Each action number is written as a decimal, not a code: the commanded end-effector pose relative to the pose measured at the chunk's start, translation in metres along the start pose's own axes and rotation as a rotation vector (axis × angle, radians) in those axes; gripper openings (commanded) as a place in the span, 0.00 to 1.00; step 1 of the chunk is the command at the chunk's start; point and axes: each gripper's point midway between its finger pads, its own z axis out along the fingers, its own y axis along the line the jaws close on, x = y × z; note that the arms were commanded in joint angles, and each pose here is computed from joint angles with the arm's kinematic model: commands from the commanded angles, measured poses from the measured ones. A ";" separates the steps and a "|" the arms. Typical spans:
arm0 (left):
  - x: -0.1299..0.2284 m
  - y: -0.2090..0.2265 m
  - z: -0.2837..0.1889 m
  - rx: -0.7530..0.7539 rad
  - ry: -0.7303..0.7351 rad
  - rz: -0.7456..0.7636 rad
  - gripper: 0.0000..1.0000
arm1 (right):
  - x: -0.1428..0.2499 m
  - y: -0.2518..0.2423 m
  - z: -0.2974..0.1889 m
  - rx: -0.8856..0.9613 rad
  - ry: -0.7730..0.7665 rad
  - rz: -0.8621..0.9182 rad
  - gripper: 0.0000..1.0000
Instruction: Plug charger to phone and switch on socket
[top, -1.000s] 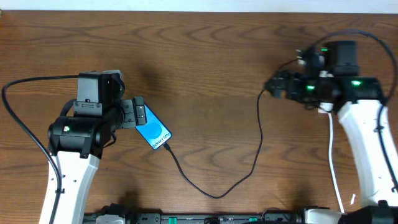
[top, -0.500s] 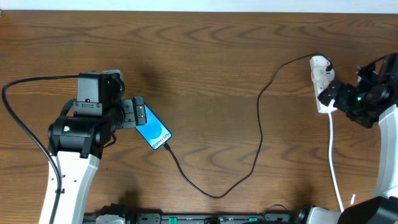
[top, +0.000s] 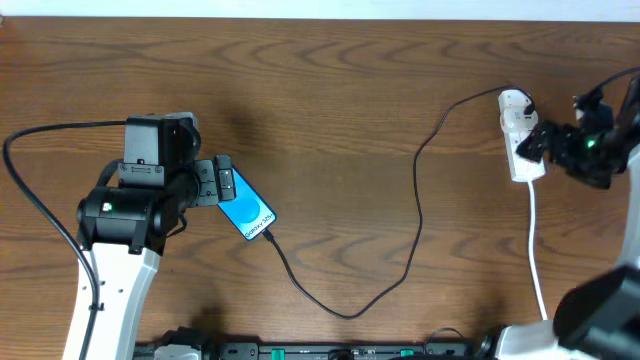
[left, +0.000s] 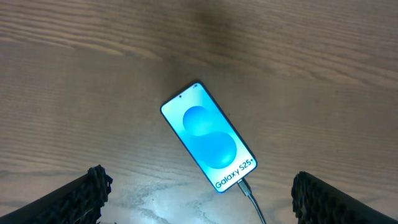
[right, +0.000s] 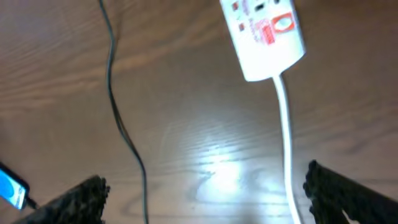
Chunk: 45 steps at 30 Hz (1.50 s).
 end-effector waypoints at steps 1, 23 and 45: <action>-0.005 0.000 -0.004 -0.008 -0.014 0.019 0.95 | -0.024 -0.012 0.004 -0.014 0.040 -0.046 0.99; -0.005 0.000 -0.004 -0.008 -0.014 0.019 0.96 | -0.076 -0.042 0.104 -0.141 0.081 -0.297 0.99; -0.005 0.000 -0.004 -0.008 -0.014 0.019 0.95 | -0.092 -0.030 0.117 -0.162 0.008 -0.348 0.99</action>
